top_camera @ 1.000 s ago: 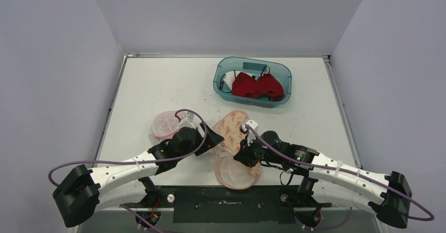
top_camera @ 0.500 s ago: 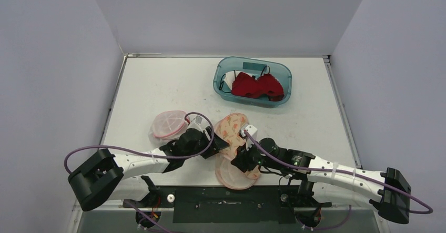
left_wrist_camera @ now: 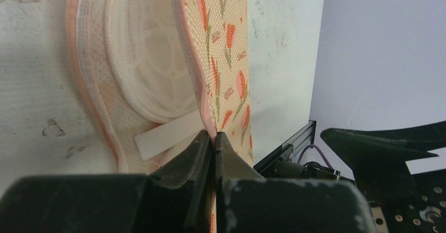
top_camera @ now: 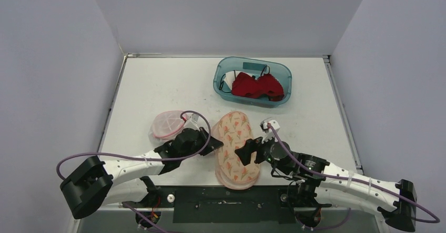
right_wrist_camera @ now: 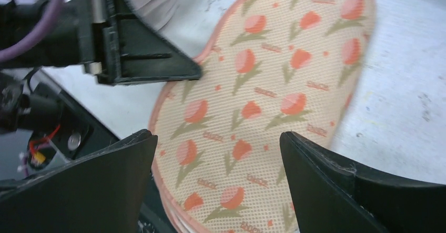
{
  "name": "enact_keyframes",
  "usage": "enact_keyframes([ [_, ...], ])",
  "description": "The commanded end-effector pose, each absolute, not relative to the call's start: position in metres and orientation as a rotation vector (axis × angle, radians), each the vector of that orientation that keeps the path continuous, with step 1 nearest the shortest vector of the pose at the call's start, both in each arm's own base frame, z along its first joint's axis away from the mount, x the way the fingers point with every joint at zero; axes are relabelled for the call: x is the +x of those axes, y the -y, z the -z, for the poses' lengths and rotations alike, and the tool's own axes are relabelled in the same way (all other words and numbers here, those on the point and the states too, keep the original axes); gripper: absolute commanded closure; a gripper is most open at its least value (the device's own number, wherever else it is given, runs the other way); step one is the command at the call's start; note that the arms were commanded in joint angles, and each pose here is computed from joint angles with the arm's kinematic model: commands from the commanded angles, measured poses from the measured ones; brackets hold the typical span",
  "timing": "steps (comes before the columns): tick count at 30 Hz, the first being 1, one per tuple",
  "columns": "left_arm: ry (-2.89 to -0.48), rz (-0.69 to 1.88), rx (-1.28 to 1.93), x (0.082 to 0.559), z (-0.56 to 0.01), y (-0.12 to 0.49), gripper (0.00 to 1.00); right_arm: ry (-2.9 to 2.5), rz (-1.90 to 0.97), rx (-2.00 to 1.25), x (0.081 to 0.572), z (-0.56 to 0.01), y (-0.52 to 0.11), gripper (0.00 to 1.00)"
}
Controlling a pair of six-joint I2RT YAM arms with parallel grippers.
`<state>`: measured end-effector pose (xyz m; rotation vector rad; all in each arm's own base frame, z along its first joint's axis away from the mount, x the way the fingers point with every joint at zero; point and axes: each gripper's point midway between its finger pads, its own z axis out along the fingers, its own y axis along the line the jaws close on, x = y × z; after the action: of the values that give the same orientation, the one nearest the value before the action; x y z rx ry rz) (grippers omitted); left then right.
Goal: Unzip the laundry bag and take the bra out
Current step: Close the laundry bag at the center of the board.
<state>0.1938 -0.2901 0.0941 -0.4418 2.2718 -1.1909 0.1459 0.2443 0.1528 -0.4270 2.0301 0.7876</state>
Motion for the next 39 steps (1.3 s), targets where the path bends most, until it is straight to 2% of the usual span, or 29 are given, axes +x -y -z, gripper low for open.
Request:
enact_keyframes([
  [1,-2.168,1.184,-0.397,0.205,-0.128,0.289,1.00,-1.990,-0.706,-0.120,0.170,-0.155,-0.217,0.09],
  [8,-2.169,1.065,-0.419,0.196,-0.117,0.269,1.00,-1.958,-0.651,0.013,0.180,-0.147,-0.198,0.09],
  [23,-2.283,0.706,-0.466,0.181,-0.051,0.222,1.00,-2.048,-0.682,-0.014,0.180,-0.105,-0.220,0.09],
  [33,-2.326,0.544,-0.429,0.179,-0.036,0.205,1.00,-2.125,-1.060,-0.079,0.194,-0.084,-0.246,0.07],
  [39,-2.362,0.503,-0.407,0.176,-0.022,0.206,1.00,-2.159,-1.179,-0.100,0.198,-0.074,-0.263,0.11],
])
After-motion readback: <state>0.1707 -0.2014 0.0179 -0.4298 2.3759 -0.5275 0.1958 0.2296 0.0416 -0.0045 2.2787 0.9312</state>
